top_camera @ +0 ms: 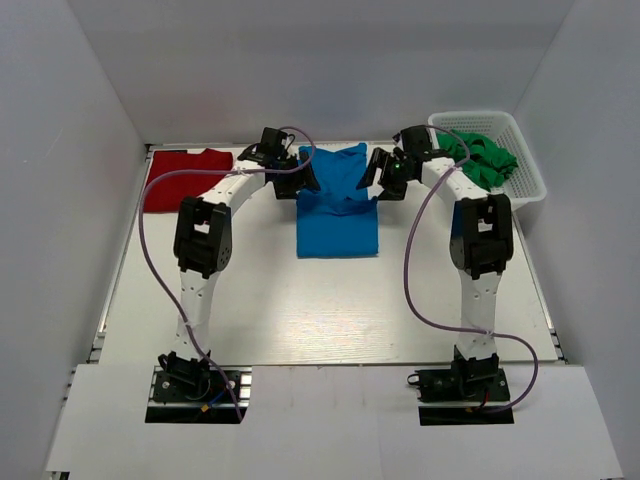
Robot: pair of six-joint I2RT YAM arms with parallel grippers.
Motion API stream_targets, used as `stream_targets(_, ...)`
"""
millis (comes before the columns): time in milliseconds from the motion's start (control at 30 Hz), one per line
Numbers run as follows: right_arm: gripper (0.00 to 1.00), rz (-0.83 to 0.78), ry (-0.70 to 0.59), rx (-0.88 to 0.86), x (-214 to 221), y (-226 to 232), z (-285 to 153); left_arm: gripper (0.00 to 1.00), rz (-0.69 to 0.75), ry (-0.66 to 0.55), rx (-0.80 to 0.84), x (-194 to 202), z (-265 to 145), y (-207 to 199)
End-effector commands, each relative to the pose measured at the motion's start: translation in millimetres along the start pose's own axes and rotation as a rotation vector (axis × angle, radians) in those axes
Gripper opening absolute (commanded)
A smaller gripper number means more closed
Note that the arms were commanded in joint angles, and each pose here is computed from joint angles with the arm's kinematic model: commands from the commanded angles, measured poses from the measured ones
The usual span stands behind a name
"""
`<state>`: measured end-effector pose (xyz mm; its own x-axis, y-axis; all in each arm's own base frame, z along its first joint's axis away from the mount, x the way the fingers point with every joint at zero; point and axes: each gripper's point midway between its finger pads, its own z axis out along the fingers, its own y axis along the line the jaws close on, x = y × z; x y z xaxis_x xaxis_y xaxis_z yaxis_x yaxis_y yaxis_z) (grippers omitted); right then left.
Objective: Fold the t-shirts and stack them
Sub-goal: Fold the folded rectangular tshirt in 1/3 of the way, then grab one side of the 2/3 rectangular tshirt with both arms
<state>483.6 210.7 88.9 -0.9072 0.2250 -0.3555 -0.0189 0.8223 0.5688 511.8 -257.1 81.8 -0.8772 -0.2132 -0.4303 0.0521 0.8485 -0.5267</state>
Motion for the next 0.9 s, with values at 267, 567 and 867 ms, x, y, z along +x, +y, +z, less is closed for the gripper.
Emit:
stream_targets(267,0.90,-0.147,-0.096,-0.140,-25.8,30.3,-36.1,1.00,0.004,-0.108,0.015,-25.5,-64.2,-3.5)
stream_targets(567,0.90,-0.140,0.020,-0.047,66.9,-17.6,-51.2,1.00,0.006,0.114,-0.021,92.5,-69.9,29.7)
stream_targets(867,0.71,-0.095,0.135,-0.126,130.7,-38.7,-33.5,0.75,-0.011,0.195,0.117,155.0,-59.8,21.6)
